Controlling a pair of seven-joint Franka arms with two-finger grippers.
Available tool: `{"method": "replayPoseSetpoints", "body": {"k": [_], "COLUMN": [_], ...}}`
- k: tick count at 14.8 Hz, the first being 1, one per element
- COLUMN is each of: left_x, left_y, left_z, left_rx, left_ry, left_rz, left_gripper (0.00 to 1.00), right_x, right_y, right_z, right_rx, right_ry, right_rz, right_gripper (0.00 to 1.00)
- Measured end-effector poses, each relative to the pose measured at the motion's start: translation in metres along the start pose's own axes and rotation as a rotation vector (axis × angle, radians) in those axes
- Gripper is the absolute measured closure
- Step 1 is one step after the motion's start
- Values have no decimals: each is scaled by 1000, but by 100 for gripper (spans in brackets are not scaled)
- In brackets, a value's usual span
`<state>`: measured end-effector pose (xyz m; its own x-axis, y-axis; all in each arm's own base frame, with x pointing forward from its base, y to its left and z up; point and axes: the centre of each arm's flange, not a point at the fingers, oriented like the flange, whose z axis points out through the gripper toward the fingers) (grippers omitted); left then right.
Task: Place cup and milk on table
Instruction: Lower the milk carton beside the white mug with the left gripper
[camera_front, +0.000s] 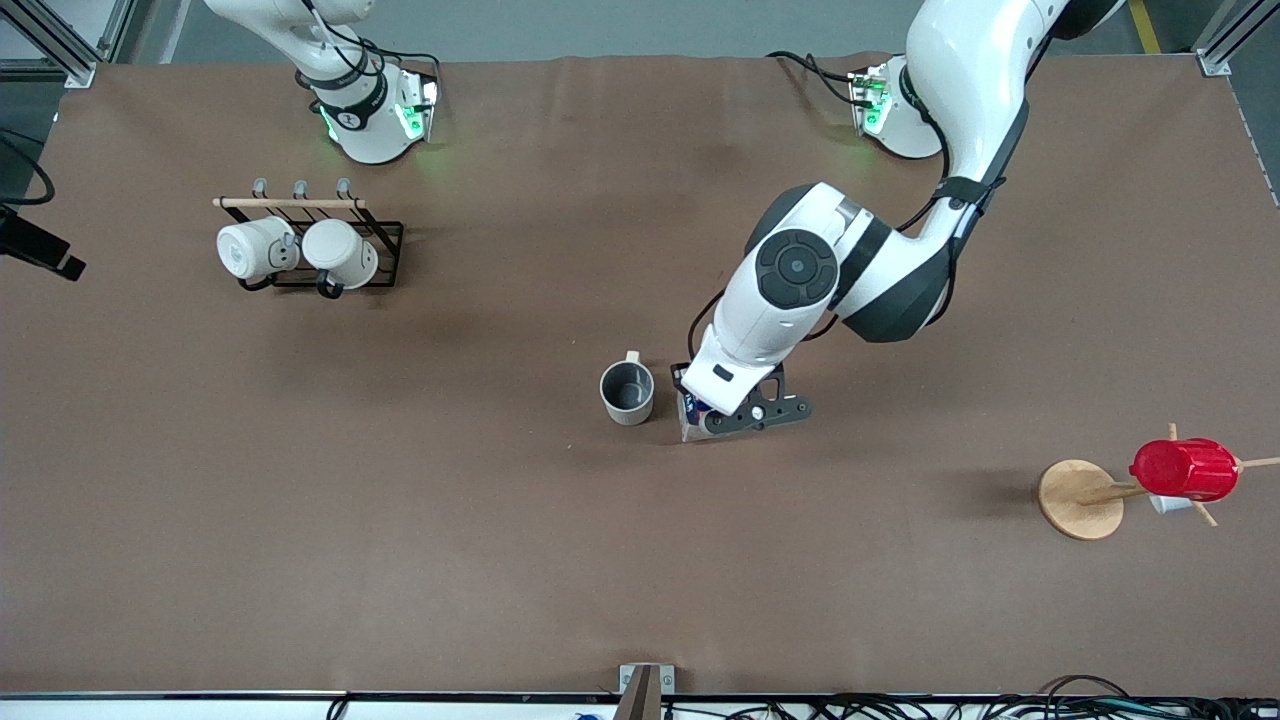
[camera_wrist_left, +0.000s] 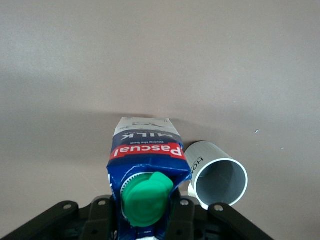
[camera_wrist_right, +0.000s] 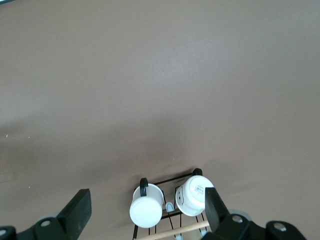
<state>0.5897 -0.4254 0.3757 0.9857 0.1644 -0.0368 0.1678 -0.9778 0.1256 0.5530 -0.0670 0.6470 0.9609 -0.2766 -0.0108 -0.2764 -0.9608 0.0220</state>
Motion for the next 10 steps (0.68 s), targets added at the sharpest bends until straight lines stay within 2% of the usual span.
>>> {"method": "replayPoseSetpoints", "body": {"k": [5, 10], "left_x": [-5, -27], "left_y": [5, 24], "left_z": [17, 38], "left_rx": [11, 27], "left_ry": [-21, -47], "left_rz": [9, 35], "left_gripper": [67, 67], "right_x": [2, 2], "right_y": [-7, -6], "right_z": [3, 0], "right_rx": [3, 6], "right_ry": [15, 26], "right_rz": [-36, -41], "right_gripper": [0, 0]}}
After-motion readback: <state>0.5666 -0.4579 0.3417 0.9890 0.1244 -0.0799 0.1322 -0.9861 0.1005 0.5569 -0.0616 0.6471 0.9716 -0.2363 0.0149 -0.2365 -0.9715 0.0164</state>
